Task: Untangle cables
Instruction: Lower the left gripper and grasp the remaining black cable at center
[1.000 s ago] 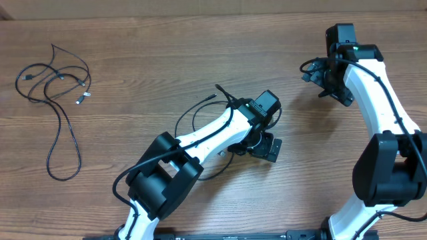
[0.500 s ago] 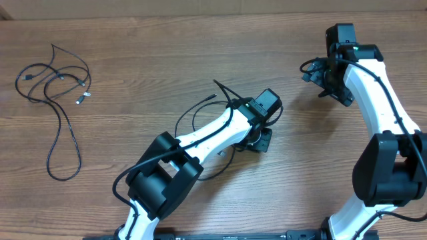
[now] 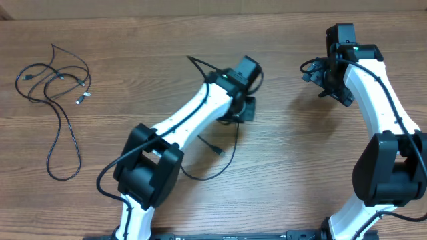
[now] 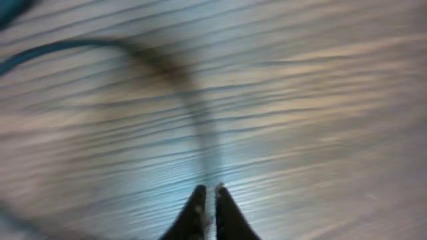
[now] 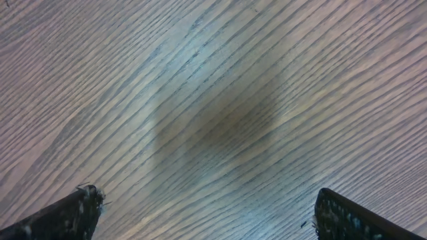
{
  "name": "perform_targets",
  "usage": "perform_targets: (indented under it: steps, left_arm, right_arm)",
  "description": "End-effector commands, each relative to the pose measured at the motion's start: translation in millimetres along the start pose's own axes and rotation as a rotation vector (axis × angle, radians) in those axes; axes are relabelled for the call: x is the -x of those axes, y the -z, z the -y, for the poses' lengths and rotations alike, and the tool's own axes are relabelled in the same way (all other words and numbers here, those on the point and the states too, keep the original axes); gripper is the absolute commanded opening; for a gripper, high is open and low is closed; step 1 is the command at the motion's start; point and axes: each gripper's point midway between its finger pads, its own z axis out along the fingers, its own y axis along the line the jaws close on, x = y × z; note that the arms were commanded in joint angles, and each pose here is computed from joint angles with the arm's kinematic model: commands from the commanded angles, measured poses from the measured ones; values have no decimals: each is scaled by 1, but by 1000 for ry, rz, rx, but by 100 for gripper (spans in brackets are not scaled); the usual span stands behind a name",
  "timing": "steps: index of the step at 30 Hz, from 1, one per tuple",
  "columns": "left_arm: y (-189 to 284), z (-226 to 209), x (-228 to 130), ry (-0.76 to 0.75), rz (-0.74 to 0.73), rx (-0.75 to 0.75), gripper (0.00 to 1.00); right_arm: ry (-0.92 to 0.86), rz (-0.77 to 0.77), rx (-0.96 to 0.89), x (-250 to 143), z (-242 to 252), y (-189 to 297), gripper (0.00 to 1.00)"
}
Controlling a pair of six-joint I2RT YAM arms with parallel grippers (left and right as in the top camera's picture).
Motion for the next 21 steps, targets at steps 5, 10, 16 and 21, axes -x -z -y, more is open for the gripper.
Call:
perform_targets:
  steps: [5,10,16,21]
  left_arm:
    - [16,-72,6,139,31,242,43]
    - [7,-80,-14,196,-40,251,38]
    - [-15,-92,-49,330,-103,309,39]
    - [-34,-104,-68,433,-115,340,39]
  right_arm:
    - [1,17,-1,2,2,4,100]
    - [1,17,-1,2,2,4,100]
    - [1,17,-1,2,2,4,100]
    - [1,17,-1,2,2,4,100]
